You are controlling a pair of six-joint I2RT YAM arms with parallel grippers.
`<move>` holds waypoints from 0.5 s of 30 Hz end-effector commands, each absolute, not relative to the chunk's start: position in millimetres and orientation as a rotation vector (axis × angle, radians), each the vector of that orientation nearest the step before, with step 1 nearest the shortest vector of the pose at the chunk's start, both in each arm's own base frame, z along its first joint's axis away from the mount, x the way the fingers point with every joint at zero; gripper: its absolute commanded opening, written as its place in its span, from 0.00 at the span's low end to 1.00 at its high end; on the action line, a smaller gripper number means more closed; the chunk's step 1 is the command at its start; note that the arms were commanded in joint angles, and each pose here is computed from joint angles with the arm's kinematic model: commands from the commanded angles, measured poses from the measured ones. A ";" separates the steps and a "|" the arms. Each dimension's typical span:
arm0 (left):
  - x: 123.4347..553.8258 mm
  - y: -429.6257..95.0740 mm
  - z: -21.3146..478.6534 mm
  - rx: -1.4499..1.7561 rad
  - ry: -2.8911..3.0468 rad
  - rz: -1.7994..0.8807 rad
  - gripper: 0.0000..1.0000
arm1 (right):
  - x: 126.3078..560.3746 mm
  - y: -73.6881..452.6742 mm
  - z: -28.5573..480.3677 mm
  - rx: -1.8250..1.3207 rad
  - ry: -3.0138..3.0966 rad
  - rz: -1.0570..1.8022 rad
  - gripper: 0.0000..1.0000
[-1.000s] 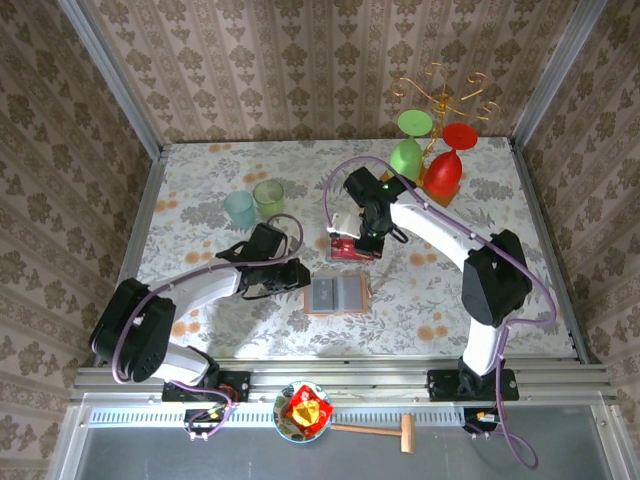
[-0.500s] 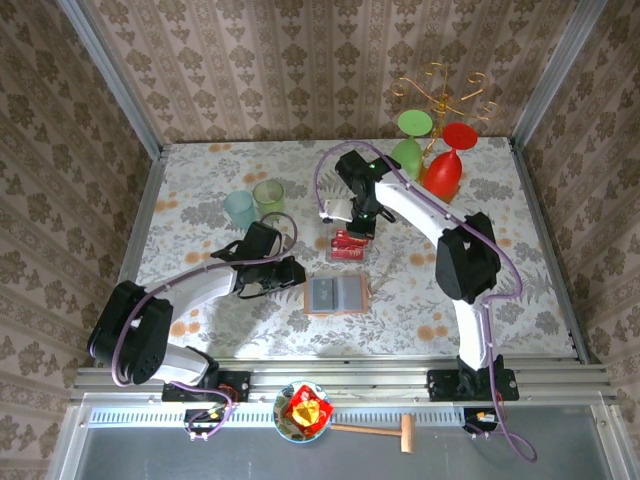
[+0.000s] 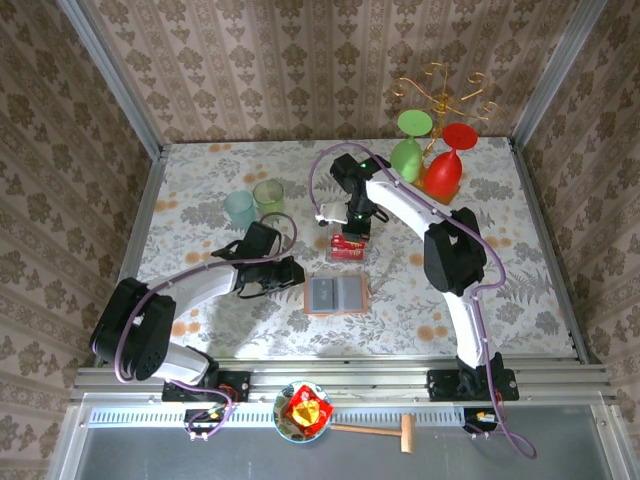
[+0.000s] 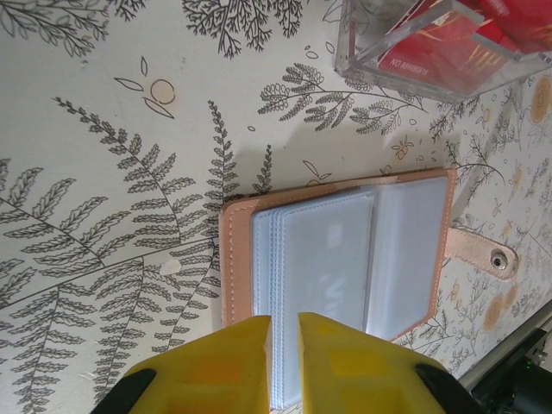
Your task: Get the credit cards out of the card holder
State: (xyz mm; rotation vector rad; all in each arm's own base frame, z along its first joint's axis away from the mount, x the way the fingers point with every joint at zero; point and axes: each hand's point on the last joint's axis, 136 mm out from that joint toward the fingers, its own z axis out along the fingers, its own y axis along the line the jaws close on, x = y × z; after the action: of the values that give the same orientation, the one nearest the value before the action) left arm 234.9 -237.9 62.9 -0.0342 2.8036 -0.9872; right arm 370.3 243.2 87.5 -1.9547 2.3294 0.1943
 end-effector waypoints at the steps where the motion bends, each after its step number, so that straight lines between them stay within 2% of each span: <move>1: 233.1 -235.7 56.9 -0.032 2.824 -0.985 0.16 | 358.6 244.3 81.1 -2.001 2.358 0.265 0.03; 4: 233.4 -235.8 57.4 -0.033 2.822 -0.986 0.16 | 359.0 243.4 79.4 -1.997 2.370 0.252 0.10; 7: 233.5 -236.1 57.7 -0.029 2.820 -0.988 0.16 | 362.7 243.1 86.1 -1.974 2.361 0.223 0.13; 15: 235.0 -239.0 57.8 -0.026 2.816 -1.006 0.16 | 371.9 243.0 109.7 -1.888 2.315 0.155 0.14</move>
State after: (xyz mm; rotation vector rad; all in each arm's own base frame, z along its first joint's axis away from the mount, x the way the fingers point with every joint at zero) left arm 234.8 -238.6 62.1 -0.0328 2.8057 -0.9918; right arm 369.9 244.0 84.0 -1.9467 2.3430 0.2038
